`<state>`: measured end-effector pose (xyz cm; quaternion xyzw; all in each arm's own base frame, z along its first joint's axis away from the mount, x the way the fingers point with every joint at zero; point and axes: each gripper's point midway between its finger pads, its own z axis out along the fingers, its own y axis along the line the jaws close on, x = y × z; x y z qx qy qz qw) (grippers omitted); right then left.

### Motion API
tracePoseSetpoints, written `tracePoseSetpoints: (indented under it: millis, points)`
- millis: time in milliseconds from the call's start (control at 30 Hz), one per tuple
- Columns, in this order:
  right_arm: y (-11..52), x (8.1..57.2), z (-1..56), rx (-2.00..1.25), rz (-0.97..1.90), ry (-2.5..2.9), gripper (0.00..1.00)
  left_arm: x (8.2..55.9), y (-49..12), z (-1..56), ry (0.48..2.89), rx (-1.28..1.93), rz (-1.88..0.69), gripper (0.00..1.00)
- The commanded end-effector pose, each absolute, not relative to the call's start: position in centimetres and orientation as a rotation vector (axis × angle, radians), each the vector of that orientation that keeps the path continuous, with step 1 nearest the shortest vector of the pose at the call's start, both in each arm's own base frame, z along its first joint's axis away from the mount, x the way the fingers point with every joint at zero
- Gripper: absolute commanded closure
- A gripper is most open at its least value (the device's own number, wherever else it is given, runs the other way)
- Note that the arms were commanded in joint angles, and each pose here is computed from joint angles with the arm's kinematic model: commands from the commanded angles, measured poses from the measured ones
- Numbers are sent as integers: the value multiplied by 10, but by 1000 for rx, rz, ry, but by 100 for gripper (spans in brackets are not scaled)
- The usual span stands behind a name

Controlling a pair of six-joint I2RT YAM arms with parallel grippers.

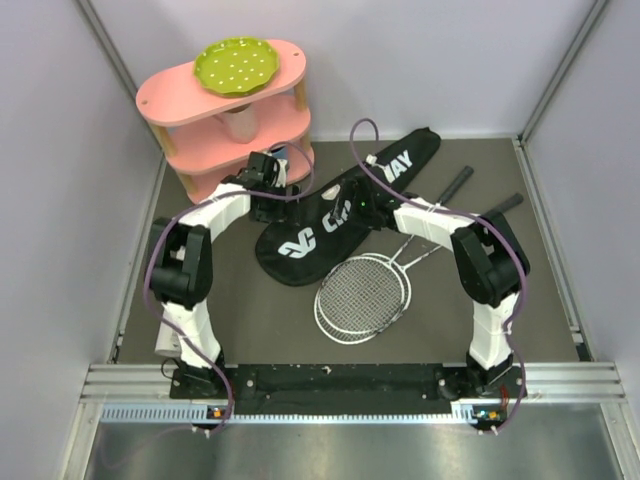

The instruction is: Pack up the badminton gear

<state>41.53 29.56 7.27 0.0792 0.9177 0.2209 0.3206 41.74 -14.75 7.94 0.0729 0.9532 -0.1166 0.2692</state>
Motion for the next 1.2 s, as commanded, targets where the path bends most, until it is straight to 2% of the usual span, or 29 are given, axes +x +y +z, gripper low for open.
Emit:
tracePoseSetpoints:
  millis: [0,300,367,400,600,733,767,833,867,1000,1167]
  points:
    - [316,413,103,87,754,2352,11,438,-154,83,2552,269,-410,6]
    - [300,386,97,16,750,2371,11,483,-173,62,2524,417,-396,7]
    - [295,386,98,22,749,2367,11,483,-187,55,2541,446,-490,9]
    - [293,386,99,29,748,2366,11,477,-188,50,2569,451,-513,14]
    - [280,397,106,148,732,2357,11,458,-194,45,2610,423,-600,31]
    - [271,403,110,247,680,2352,11,455,-195,64,2577,420,-599,59]
    - [268,402,109,269,652,2364,11,457,-196,71,2554,421,-589,76]
    - [266,409,115,325,627,2358,11,461,-193,94,2500,418,-536,95]
    - [259,413,116,375,571,2356,11,462,-196,103,2472,428,-515,100]
    - [243,426,124,527,412,2373,12,464,-202,166,2295,480,-426,100]
    - [243,441,137,611,393,2324,12,448,-212,214,2141,536,-355,100]
